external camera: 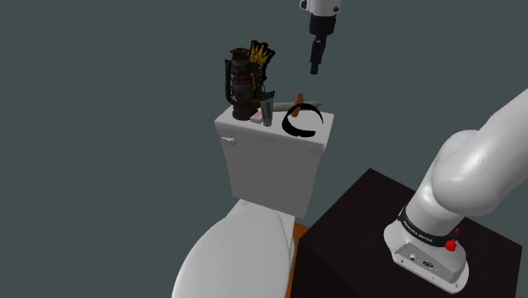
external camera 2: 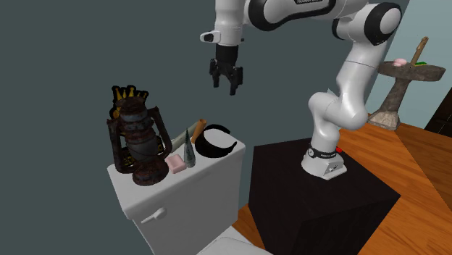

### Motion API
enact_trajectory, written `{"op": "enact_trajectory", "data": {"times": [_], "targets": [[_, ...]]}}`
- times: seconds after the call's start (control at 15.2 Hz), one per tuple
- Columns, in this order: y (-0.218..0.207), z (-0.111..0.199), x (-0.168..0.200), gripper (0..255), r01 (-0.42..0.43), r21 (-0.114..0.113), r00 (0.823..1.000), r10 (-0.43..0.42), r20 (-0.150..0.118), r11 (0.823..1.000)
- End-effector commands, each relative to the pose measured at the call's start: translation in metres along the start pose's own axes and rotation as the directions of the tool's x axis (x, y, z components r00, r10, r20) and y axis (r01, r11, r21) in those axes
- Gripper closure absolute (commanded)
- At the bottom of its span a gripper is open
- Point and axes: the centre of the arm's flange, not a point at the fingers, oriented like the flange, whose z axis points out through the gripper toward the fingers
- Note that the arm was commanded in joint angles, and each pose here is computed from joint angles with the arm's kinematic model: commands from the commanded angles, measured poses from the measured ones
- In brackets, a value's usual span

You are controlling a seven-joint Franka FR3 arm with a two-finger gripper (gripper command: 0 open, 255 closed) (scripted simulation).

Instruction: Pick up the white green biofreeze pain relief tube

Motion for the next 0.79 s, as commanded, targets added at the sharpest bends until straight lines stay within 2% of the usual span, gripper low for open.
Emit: {"op": "enact_trajectory", "data": {"times": [0.0,0.13,0.33,0.53,0.73], "targets": [[0.011,0.013,0.026,0,0.081,0.014,0.997,-0.081,0.016,0.997],[0.02,0.025,0.051,0,0.157,0.029,0.987,-0.158,0.03,0.987],[0.029,0.045,0.089,0,0.268,0.053,0.962,-0.27,0.049,0.962],[0.033,0.065,0.128,0,0.374,0.079,0.923,-0.38,0.065,0.924],[0.032,0.087,0.166,0,0.475,0.107,0.872,-0.484,0.078,0.873]]}}
